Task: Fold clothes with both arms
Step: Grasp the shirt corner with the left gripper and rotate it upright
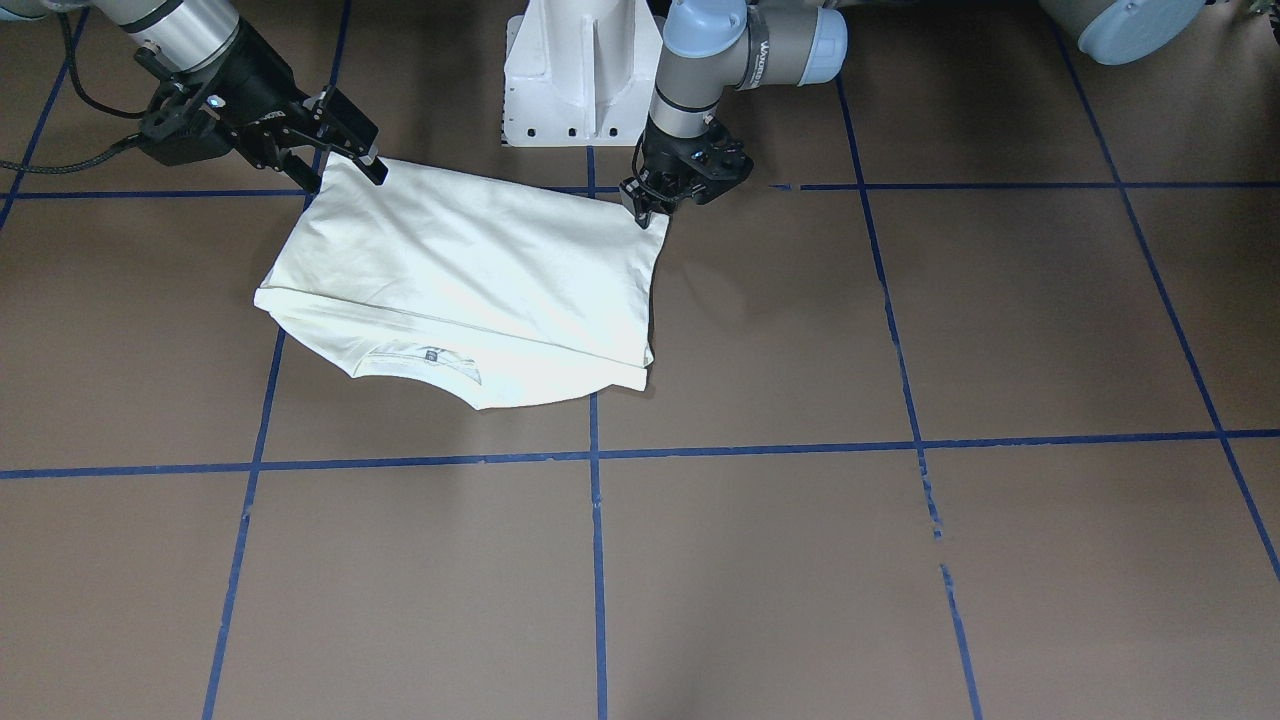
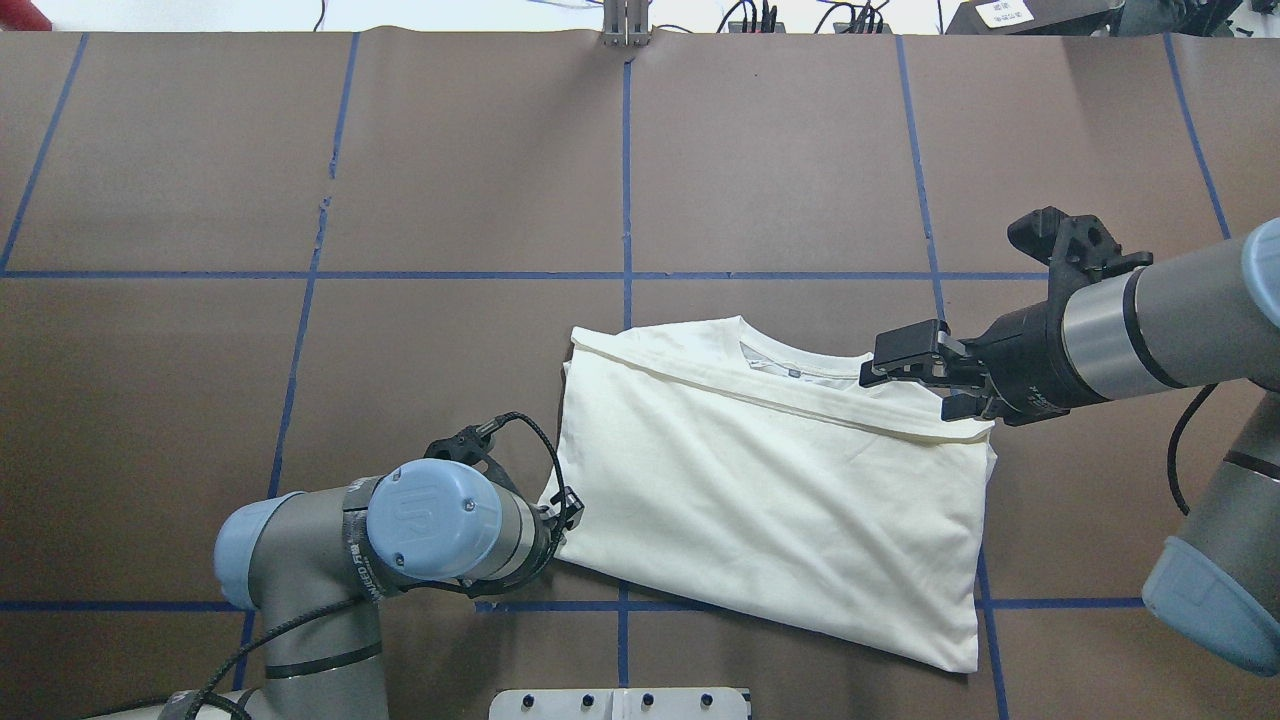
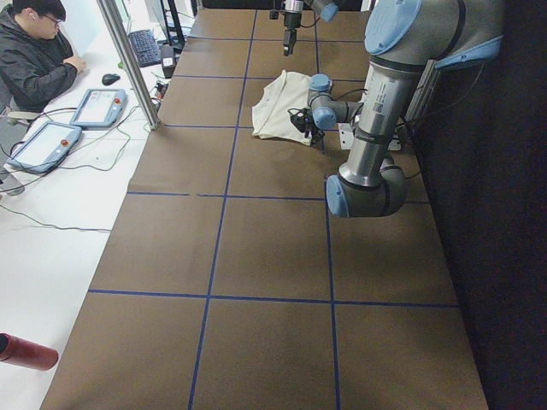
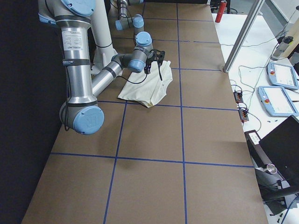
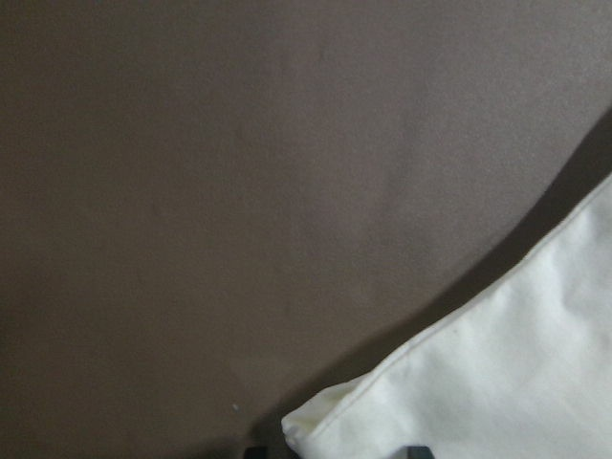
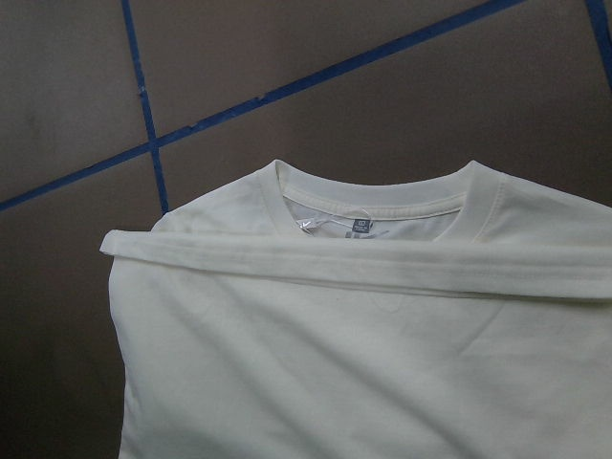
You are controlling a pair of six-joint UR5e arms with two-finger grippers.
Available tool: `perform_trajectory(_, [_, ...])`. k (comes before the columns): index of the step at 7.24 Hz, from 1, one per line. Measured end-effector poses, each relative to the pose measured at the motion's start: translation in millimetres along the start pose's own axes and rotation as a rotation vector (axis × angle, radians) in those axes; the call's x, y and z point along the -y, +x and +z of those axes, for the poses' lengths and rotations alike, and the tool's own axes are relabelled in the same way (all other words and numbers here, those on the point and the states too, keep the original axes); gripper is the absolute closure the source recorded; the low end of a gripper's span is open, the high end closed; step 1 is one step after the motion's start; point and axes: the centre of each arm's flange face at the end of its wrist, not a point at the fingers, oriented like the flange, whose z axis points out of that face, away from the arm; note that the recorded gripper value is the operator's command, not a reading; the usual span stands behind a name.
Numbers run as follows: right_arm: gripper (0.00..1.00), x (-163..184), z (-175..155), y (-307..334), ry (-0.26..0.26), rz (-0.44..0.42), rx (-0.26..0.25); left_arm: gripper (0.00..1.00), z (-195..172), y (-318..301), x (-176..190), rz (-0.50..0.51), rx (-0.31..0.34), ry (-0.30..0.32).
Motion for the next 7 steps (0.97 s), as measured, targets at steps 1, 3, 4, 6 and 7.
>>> perform_trajectory(1, [0.00,0.0,0.0,0.0,0.000,0.000,0.000,1.00,0.2,0.3,-0.2,-0.001,0.006,0.004])
perform_trajectory(3, [0.00,0.4,-0.1,0.8,0.001,0.001,-0.002,1.00,-0.6,1.8,2.0,-0.002,0.010,0.009])
perform_trajectory(4, [0.00,0.6,-0.2,1.2,0.001,0.002,-0.002,1.00,-3.7,5.1,9.5,-0.007,0.006,0.019])
perform_trajectory(6, [0.00,0.5,-0.8,2.1,-0.002,0.004,-0.003,1.00,-18.2,19.9,56.6,-0.033,-0.003,0.085])
perform_trajectory(7, [0.00,0.6,-1.3,2.5,-0.002,0.005,-0.003,1.00,-29.1,31.0,88.8,-0.033,-0.018,0.130])
